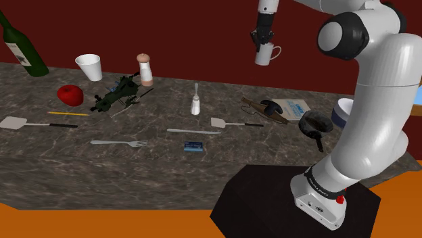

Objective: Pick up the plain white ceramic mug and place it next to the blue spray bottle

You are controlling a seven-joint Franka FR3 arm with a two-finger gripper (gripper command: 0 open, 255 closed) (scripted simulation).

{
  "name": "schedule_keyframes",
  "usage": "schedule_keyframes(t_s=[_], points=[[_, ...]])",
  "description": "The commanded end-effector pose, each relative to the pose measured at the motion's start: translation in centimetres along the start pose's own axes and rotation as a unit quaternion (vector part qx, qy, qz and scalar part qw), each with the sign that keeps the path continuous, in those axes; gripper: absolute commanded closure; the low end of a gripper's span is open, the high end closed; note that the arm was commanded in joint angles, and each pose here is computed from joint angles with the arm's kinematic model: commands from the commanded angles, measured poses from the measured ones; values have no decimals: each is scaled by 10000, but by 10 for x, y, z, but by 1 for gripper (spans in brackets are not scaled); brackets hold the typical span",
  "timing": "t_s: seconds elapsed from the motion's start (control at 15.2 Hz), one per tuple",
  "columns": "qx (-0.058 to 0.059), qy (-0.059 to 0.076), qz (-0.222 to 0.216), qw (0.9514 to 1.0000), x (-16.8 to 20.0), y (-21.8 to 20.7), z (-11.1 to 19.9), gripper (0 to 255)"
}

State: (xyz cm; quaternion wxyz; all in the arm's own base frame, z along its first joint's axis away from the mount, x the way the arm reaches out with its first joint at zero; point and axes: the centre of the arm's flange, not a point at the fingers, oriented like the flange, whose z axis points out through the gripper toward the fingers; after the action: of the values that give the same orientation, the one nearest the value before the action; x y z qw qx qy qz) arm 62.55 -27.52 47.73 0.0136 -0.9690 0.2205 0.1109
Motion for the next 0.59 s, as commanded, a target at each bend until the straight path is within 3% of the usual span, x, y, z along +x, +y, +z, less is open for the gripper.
schedule_keyframes(t_s=[0.0, 0.53], points=[[-8, 268, 10, 9996, 0, 2, -20, 255], [-8, 268, 10, 9996, -9, 3, -61, 255]])
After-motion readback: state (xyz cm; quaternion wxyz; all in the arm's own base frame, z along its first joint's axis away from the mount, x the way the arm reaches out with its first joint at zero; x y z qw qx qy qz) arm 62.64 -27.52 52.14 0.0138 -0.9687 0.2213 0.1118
